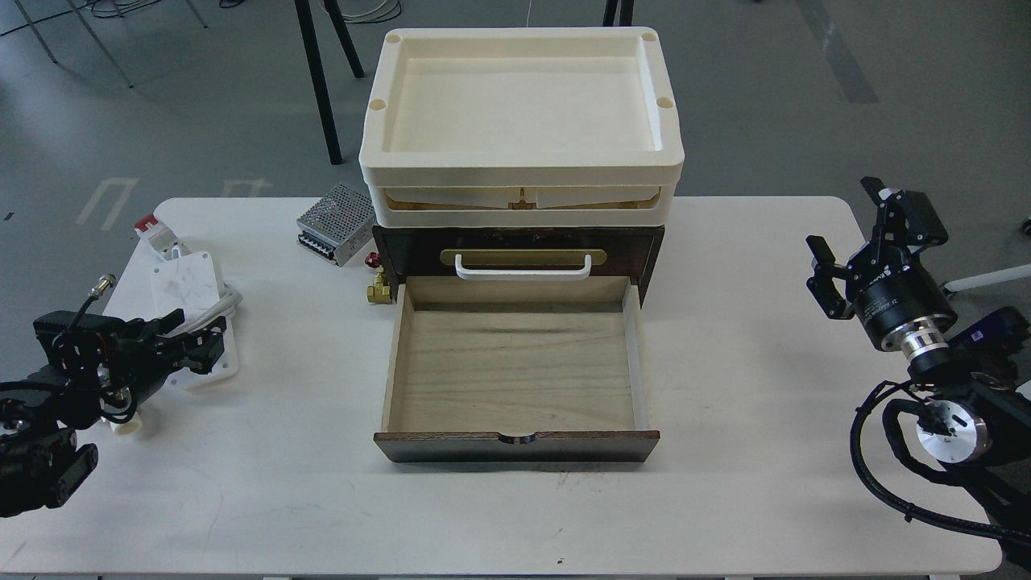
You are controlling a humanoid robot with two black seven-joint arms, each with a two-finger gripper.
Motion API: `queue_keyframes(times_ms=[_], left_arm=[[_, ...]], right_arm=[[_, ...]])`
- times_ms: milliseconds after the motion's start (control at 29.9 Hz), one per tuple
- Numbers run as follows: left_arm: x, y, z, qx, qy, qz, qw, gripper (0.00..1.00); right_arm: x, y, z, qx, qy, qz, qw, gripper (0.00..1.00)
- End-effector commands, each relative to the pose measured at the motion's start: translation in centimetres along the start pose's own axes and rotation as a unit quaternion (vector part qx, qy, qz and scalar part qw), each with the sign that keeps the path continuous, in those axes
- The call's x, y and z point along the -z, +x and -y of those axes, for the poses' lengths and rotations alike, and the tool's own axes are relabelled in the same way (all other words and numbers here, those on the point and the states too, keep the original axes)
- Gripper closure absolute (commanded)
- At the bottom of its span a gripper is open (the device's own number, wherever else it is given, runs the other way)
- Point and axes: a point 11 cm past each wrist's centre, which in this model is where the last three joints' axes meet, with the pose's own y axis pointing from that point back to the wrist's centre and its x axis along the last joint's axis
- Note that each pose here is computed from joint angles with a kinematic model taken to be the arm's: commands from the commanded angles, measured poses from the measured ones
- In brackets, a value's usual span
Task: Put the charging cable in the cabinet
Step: 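Close the left gripper on the charger and lift it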
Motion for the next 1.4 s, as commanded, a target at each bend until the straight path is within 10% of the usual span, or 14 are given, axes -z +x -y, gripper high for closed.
queue_keyframes(times_ms=[0,602,936,1370], left_arm=[[0.2,0.5,0.0,-0.021,0.005,0.009,1.0,0.54],[-0.8,0.3,0.5,-0.023,-0.003,0.008,1.0,0.66],[-0.1,0.3,0.4,-0.022,0.016,0.016,1.0,0.98],[0.2,2.9,1.0,-0.082,0.043,-0.075,0.993,0.99]], right_arm=[[0.0,0.0,0.0,0.0,0.0,0.0,1.0,0.01],[0.0,0.1,0.0,-0.001,0.0,0.0,1.0,0.01],[0.0,0.1,0.0,-0.001,0.0,0.0,1.0,0.01],[0.0,0.1,0.0,-0.001,0.0,0.0,1.0,0.01]])
